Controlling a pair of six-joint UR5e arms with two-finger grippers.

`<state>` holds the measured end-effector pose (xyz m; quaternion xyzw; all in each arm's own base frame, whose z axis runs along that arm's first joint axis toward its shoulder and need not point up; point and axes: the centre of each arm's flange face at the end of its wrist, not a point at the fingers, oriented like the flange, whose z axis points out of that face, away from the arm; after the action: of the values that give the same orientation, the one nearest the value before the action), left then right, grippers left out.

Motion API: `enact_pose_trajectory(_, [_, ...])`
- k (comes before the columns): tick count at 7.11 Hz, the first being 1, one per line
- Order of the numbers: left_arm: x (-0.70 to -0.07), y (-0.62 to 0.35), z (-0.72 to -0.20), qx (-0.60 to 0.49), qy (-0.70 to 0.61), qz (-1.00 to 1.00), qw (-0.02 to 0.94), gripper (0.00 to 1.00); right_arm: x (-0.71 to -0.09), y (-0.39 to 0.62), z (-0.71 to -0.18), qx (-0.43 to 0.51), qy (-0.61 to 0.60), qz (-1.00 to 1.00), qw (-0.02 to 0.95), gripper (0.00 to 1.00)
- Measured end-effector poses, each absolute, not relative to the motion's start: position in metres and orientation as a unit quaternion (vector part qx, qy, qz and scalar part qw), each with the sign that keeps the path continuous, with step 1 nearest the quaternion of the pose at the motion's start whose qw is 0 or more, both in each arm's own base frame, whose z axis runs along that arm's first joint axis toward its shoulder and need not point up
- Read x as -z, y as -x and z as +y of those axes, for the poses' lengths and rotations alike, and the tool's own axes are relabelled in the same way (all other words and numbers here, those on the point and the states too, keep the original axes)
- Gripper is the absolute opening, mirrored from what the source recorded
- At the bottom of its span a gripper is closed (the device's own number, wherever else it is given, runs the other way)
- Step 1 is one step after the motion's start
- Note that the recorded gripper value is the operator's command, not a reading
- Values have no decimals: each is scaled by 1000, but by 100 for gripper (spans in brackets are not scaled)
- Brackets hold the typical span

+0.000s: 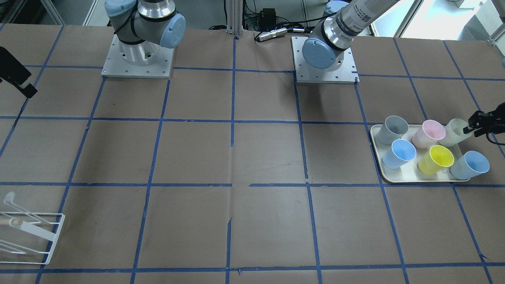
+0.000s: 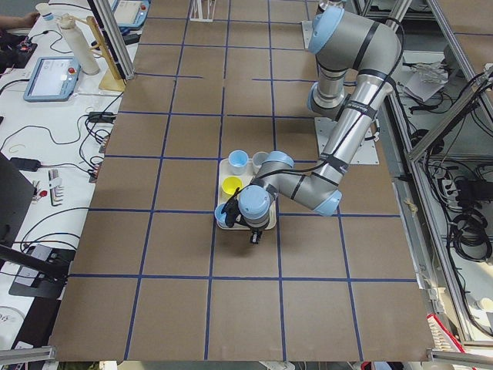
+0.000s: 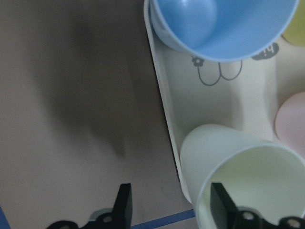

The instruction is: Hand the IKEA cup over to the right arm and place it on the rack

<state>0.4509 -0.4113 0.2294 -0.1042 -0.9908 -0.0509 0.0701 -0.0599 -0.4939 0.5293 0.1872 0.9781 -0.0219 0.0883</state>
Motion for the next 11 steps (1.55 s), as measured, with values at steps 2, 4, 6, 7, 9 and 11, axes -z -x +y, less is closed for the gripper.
enact_pose_trajectory(2, [-237, -447, -411, 57, 108, -989, 86, 0, -520, 52, -494, 9, -199, 958, 206, 100])
enact_pose_trajectory(4, [-265, -438, -412, 59, 113, -987, 99, 0, -497, 33, -496, -1, -198, 925, 324, 100])
enact_pose_trajectory(6, [-330, -422, -425, 58, 126, -982, 129, 0, -472, 16, -496, -4, -193, 892, 408, 100])
enact_pose_trajectory(7, [-370, -403, -438, 62, 129, -978, 152, 0, -463, 4, -499, -8, -190, 878, 439, 100])
enact_pose_trajectory(9, [-421, -344, -460, 82, 79, -966, 234, 0, -442, -32, -518, -25, -179, 840, 511, 100])
enact_pose_trajectory(11, [-443, -273, -481, 90, 17, -947, 308, 0, -454, -77, -529, -19, -157, 799, 581, 100])
